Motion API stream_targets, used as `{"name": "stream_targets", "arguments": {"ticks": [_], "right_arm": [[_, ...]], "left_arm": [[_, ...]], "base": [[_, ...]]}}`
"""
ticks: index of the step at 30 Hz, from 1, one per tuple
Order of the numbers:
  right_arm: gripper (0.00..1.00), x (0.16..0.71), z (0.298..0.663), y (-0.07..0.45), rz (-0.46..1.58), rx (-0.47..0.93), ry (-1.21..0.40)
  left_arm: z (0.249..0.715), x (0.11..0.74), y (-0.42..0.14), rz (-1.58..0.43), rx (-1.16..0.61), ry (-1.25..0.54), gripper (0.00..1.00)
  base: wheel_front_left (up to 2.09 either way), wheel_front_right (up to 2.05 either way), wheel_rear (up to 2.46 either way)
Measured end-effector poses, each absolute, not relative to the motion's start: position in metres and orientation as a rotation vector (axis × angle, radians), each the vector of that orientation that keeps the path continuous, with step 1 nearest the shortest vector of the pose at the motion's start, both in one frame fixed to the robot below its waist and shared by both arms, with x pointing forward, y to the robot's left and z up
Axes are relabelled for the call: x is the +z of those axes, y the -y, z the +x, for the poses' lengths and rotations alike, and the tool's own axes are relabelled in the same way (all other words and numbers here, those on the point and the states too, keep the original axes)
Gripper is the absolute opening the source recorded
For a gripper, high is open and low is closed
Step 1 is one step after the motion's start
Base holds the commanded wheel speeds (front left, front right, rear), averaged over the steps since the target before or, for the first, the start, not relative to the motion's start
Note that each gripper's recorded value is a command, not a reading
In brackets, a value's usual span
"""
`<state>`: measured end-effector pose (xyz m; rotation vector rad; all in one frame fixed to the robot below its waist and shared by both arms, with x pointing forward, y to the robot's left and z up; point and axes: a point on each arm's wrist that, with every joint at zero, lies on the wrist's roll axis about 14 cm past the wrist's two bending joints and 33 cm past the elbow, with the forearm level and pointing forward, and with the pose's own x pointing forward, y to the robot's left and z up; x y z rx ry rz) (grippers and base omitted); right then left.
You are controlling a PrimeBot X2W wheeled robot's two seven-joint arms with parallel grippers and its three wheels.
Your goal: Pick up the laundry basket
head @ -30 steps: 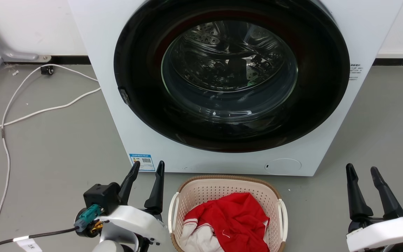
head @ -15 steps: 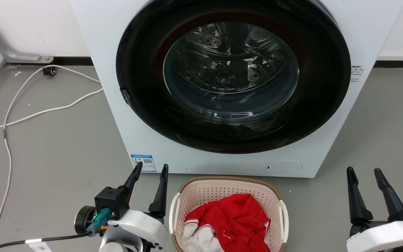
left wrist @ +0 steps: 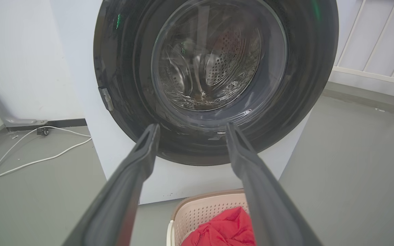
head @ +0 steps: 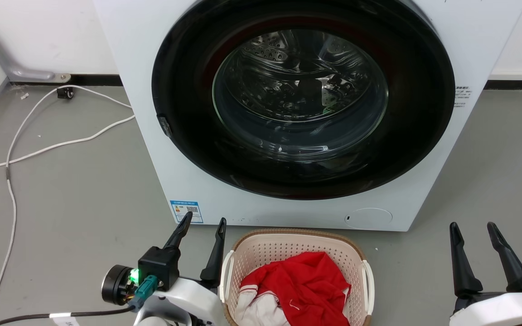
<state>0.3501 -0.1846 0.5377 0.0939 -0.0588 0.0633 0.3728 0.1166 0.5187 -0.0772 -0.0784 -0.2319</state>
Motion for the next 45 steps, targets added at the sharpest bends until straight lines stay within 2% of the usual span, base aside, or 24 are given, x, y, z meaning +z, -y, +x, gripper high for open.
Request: {"name": "stream_targets", "arguments": {"ticks": [21,45], "right_arm": [[1.0,0.5365,0.3438,0.1902,0.02,0.048,0.069],[1.0,0.5293,0.3436,0.1914,0.031,0.044,0.053]], "left_arm": [[0.3707,0.5185,-0.1149,0.016,-0.235,0.108,1.0],[0.3722,0.5127,-0.1201,-0.009,-0.216,0.09,1.0]], "base": [[0.0,0.0,0.0],[0.0,0.0,0.0]]}}
